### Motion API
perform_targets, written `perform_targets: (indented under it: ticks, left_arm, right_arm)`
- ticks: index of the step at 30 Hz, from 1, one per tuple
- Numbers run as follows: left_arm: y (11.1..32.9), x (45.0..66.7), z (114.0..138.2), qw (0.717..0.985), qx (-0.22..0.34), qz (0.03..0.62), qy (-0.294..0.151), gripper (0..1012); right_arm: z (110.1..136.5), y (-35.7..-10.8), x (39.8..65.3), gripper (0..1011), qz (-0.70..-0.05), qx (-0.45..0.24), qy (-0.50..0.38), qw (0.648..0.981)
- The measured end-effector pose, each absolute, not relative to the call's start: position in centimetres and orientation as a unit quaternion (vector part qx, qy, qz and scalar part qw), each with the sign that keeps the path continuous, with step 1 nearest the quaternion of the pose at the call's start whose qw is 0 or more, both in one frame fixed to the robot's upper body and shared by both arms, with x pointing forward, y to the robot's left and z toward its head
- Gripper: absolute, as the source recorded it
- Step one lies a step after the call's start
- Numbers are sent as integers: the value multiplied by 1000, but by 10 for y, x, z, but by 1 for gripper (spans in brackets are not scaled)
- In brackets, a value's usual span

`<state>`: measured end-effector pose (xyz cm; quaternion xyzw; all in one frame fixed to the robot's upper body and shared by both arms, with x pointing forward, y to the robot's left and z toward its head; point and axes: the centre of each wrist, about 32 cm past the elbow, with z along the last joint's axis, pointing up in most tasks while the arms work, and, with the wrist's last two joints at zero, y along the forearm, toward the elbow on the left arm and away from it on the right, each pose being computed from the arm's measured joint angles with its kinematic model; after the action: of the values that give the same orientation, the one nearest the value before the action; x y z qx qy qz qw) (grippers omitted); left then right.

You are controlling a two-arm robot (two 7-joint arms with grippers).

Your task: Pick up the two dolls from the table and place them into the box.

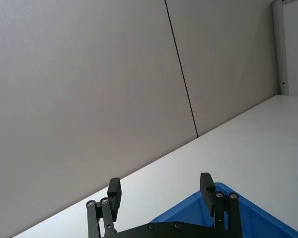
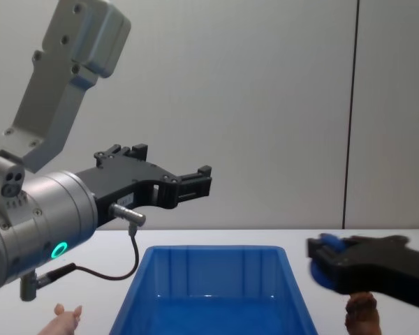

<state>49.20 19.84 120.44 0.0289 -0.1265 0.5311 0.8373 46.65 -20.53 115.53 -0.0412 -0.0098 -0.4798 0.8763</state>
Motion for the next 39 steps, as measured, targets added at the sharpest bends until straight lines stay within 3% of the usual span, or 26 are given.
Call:
perform_targets:
  ticks: [17,39]
  left_arm:
    - [198,492,1204,837,29,531,-126,1001]
    - [198,492,1204,837,29,531,-126,1001]
  right_arm:
    - [1144,-169,491,179,-390,-35,15,920]
    - [1141,-164,488,868,-405,-35,10,914]
